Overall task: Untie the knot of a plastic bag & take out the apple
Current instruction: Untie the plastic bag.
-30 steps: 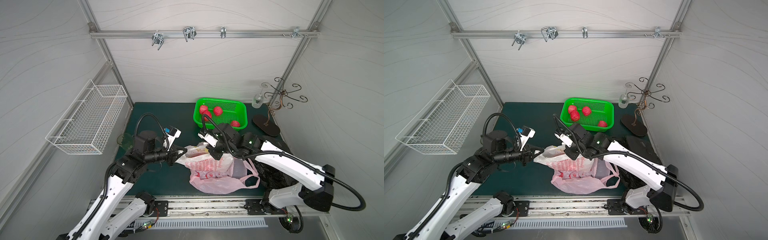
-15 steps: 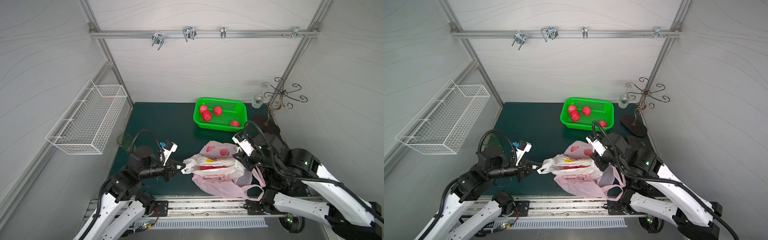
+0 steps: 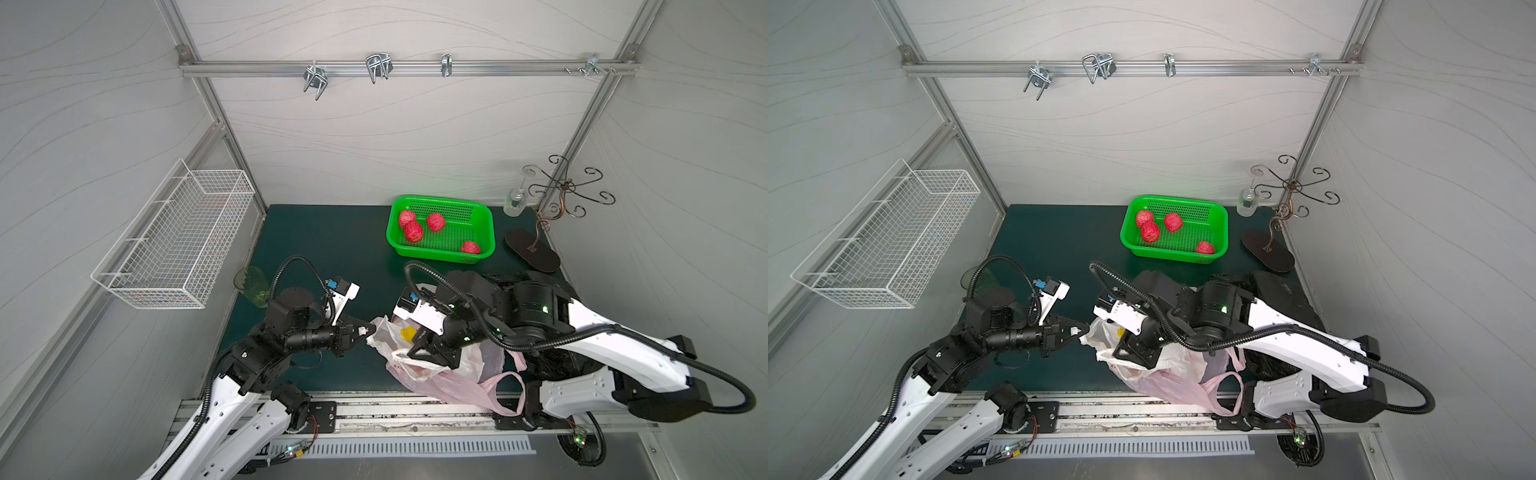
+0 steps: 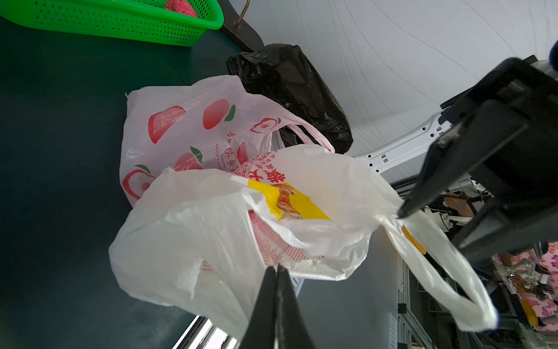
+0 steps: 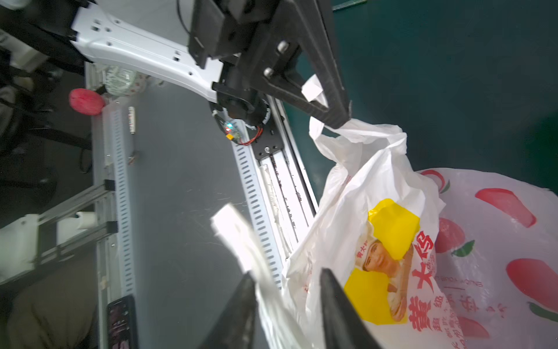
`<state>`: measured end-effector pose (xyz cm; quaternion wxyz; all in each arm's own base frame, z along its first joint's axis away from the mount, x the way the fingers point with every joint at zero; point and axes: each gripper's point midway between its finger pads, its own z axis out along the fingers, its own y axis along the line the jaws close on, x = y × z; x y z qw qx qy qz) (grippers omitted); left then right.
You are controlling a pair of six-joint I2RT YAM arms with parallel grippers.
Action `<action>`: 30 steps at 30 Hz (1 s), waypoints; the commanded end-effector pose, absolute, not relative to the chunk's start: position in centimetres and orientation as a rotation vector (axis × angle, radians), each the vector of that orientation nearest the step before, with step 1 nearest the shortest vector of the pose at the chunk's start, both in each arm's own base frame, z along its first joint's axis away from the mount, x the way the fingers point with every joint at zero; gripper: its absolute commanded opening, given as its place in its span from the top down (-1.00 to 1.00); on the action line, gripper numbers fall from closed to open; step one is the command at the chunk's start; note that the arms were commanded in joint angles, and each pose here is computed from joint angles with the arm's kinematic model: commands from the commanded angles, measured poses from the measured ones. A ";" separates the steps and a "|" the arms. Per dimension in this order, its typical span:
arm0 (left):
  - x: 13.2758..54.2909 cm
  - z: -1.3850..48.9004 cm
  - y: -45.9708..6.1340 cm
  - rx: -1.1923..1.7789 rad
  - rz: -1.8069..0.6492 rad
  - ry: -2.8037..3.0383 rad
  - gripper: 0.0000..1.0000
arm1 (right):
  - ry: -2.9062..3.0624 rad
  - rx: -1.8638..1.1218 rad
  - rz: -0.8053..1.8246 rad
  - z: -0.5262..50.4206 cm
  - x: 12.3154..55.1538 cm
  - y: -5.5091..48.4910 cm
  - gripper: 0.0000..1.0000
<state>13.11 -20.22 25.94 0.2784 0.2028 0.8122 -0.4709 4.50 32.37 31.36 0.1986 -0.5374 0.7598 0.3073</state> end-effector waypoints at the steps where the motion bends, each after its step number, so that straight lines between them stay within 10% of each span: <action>1: 13.6 28.5 -20.7 0.555 -1.281 2.087 1.00 | 1.985 -1.365 0.770 35.6 6.7 30.6 -0.47; 11: 14.1 28.4 -20.9 0.567 -1.250 2.103 1.00 | 1.781 -1.596 1.243 42.7 -0.8 34.2 0.96; 30: 13.5 29.8 -20.6 0.582 -1.250 2.076 1.00 | 2.312 -1.355 0.217 22.8 12.4 33.7 1.00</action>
